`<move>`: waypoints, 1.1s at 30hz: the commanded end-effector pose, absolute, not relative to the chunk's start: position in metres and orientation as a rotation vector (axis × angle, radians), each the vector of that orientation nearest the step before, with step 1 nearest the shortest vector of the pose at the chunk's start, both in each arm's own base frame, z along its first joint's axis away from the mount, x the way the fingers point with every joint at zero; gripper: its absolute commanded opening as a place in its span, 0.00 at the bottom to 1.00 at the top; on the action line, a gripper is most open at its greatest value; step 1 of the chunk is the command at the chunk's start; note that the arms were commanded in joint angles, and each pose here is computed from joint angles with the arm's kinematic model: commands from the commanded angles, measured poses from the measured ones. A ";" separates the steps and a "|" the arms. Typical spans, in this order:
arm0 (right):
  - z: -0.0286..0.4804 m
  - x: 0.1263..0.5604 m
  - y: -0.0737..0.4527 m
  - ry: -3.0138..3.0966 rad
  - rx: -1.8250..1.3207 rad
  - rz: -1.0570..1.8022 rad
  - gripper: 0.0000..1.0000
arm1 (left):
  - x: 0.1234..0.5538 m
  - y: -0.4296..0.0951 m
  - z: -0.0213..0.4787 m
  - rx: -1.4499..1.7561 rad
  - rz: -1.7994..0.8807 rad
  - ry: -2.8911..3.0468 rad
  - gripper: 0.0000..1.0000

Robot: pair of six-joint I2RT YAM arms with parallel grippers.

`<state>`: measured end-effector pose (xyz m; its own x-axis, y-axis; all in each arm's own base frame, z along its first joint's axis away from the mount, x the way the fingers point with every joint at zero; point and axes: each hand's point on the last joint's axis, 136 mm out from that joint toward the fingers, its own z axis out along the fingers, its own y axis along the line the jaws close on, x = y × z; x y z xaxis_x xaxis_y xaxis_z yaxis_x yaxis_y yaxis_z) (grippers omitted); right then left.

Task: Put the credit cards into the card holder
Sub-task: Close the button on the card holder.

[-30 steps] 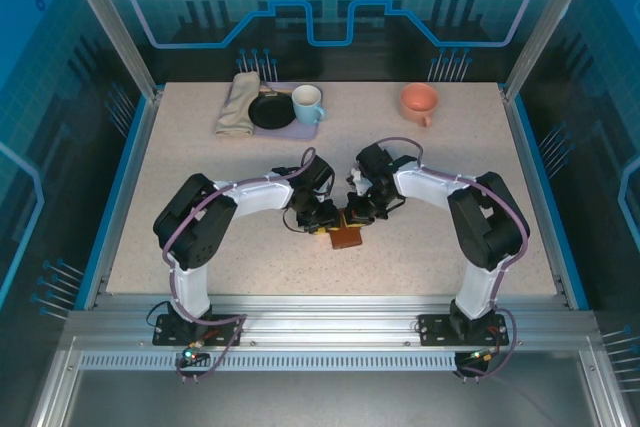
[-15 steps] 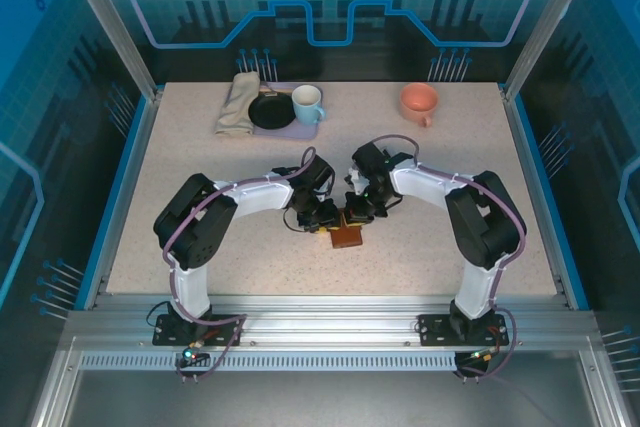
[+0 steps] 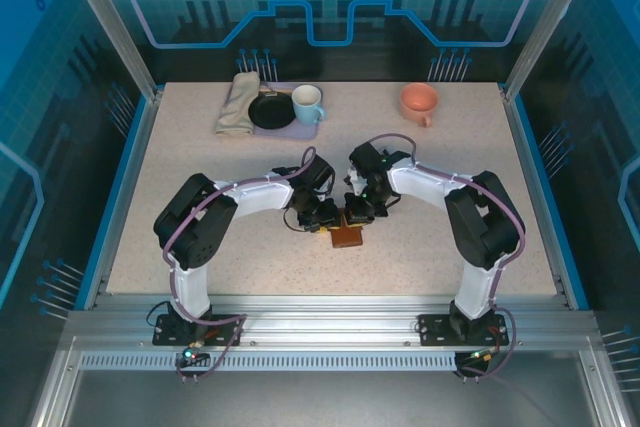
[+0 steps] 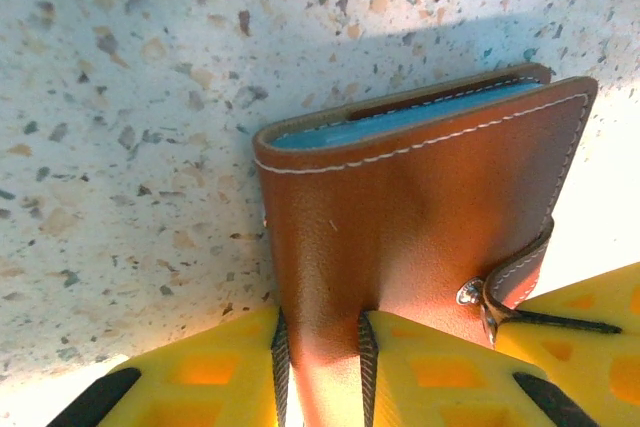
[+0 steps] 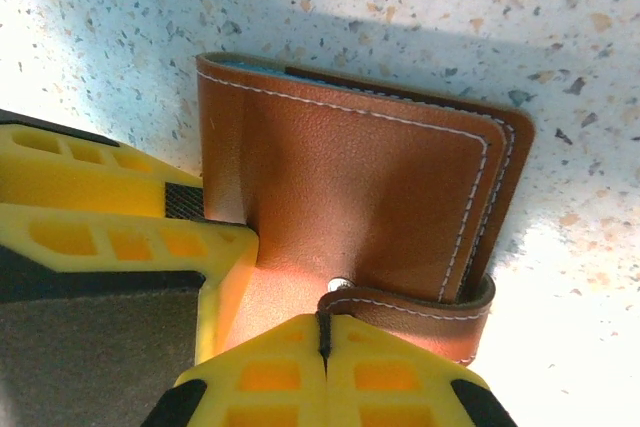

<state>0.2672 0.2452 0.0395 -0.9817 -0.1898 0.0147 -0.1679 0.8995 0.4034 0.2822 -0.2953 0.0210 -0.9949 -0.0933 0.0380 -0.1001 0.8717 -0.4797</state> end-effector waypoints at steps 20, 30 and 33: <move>0.004 0.271 0.229 -2.970 0.041 -0.528 0.00 | 0.278 -0.286 -0.002 0.188 0.713 -3.018 0.24; -0.036 0.264 0.203 -2.928 0.005 -0.216 0.00 | 0.275 -0.284 -0.008 0.180 0.696 -3.014 0.23; -0.044 0.258 0.204 -2.912 0.039 -0.168 0.00 | 0.275 -0.285 -0.008 0.179 0.699 -3.017 0.22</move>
<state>0.2707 0.2496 0.0242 -0.9812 -0.0777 0.1765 -0.0011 0.9176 0.3976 0.2850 -0.2956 0.0193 -0.9946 -0.0999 0.0277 -0.1006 0.8652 -0.4913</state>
